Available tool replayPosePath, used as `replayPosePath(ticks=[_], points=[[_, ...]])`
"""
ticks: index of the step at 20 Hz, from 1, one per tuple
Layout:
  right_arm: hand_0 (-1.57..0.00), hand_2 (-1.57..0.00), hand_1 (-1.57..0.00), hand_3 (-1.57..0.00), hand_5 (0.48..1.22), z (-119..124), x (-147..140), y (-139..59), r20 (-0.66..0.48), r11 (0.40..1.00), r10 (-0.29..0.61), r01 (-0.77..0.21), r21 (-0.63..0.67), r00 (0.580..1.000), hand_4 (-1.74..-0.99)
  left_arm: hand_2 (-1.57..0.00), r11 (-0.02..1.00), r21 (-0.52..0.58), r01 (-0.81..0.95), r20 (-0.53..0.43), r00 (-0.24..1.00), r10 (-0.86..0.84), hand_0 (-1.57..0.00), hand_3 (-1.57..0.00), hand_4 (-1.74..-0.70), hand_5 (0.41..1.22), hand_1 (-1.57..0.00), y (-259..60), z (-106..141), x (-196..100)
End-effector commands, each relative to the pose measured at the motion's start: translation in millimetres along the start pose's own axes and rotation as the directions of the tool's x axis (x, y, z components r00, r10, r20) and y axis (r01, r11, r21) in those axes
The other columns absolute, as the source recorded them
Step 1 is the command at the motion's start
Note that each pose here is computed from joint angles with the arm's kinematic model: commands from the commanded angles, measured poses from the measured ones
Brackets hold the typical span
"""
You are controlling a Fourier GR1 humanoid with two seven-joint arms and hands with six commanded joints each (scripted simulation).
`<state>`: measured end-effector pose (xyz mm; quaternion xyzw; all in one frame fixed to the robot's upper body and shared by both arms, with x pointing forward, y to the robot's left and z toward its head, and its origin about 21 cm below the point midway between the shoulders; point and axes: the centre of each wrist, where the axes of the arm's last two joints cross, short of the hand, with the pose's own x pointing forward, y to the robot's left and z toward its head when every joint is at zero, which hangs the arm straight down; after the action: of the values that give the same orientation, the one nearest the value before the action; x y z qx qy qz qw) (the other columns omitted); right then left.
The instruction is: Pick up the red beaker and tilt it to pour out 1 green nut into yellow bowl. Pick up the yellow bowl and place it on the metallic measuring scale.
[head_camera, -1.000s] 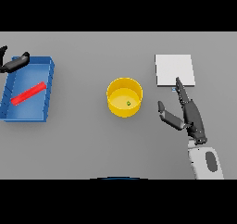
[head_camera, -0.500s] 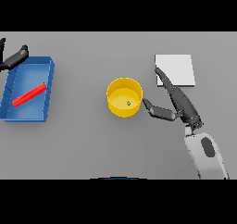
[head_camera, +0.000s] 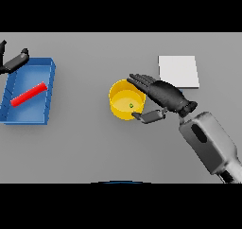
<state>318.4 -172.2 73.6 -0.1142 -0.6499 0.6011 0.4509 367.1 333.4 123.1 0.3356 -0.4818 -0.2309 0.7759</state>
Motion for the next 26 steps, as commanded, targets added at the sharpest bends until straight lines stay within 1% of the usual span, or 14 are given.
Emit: replayPosePath(ticks=[1,3,4,7,11,16,19,20,21,22,24,25,26], points=[[0.0,0.0,0.0,0.0,0.62,-4.3,2.0,-2.0,0.024,0.999,0.034,-0.034,0.036,0.999,-1.234,0.0,1.0,-0.001,-0.001,0.004,1.0,0.001,0.0,0.0,-0.75,0.714,0.0,0.3,-0.2,-1.5],[0.0,0.0,0.0,0.0,0.632,-12.2,9.6,-7.5,0.051,0.99,0.096,-0.1,0.101,0.994,-1.226,0.0,1.0,0.001,-0.006,0.002,1.0,0.006,0.0,0.0,-0.76,0.717,0.0,-0.5,-2.8,-1.8],[0.0,0.0,0.0,0.0,0.636,-13.8,8.2,-8.9,0.052,0.984,0.117,-0.123,0.126,0.992,-1.218,0.0,1.0,0.001,-0.012,0.001,1.0,0.012,0.0,0.0,-0.76,0.717,0.0,-1.0,-2.7,-2.8],[0.0,0.0,0.0,0.0,0.645,-23.4,13.2,-7.2,0.072,0.969,0.154,-0.165,0.185,0.985,-1.212,0.0,0.999,-0.001,-0.038,0.023,0.999,0.038,0.0,0.0,-0.77,0.721,0.0,4.4,-2.3,-6.1],[0.0,0.0,0.0,0.0,0.653,-33.0,5.5,1.5,0.095,0.948,0.185,-0.203,0.244,0.978,-1.224,0.0,0.999,-0.005,-0.045,0.029,0.999,0.045,0.0,0.0,-0.79,0.728,0.0,2.7,-1.7,-6.0],[0.0,0.0,0.0,0.0,0.673,-41.3,3.7,6.0,0.112,0.921,0.215,-0.24,0.308,0.97,-1.256,0.0,0.998,-0.002,-0.055,0.028,0.998,0.055,0.0,0.0,-0.8,0.725,0.0,3.5,-2.7,-3.4],[0.0,0.0,0.0,0.0,0.687,-47.6,1.6,11.8,0.099,0.904,0.223,-0.244,0.351,0.97,-1.273,0.0,0.999,0.0,-0.054,0.033,0.998,0.054,0.0,0.0,-0.8,0.723,0.0,3.9,1.0,-5.3],[0.0,0.0,0.0,0.0,0.692,-46.7,1.4,16.0,0.114,0.898,0.221,-0.247,0.363,0.969,-1.277,0.0,0.999,-0.006,-0.051,0.024,0.998,0.051,0.0,0.0,-0.8,0.723,0.0,2.3,-0.7,-4.7],[0.0,0.0,0.0,0.0,0.696,-47.7,0.3,16.2,0.11,0.898,0.217,-0.243,0.368,0.97,-1.277,0.0,0.999,-0.008,-0.048,0.026,0.999,0.048,0.0,0.0,-0.8,0.723,0.0,3.4,0.1,-7.4],[0.0,0.0,0.0,0.0,0.699,-45.9,-2.7,20.7,0.108,0.897,0.211,-0.236,0.375,0.971,-1.279,0.0,0.999,-0.007,-0.048,0.023,0.999,0.048,0.0,0.0,-0.79,0.725,0.0,4.0,-1.6,-7.9],[0.0,0.0,0.0,0.0,0.706,-50.8,-5.1,21.4,0.105,0.893,0.217,-0.24,0.38,0.971,-1.285,0.0,0.999,-0.012,-0.05,0.023,0.998,0.05,0.0,0.0,-0.79,0.728,0.0,-1.9,0.5,-0.4],[0.0,0.0,0.0,-0.02,0.71,-50.5,-3.9,25.6,0.117,0.895,0.206,-0.235,0.378,0.972,-1.286,0.0,0.999,-0.011,-0.053,0.033,0.998,0.054,0.0,0.0,-0.79,0.728,0.0,-3.1,1.3,2.3],[0.0,-0.01,0.0,-0.03,0.712,-51.9,-4.4,22.1,0.126,0.896,0.206,-0.239,0.374,0.97,-1.286,0.0,0.999,-0.005,-0.052,0.032,0.998,0.052,0.0,0.0,-0.79,0.728,0.0,-2.2,1.4,2.5]])
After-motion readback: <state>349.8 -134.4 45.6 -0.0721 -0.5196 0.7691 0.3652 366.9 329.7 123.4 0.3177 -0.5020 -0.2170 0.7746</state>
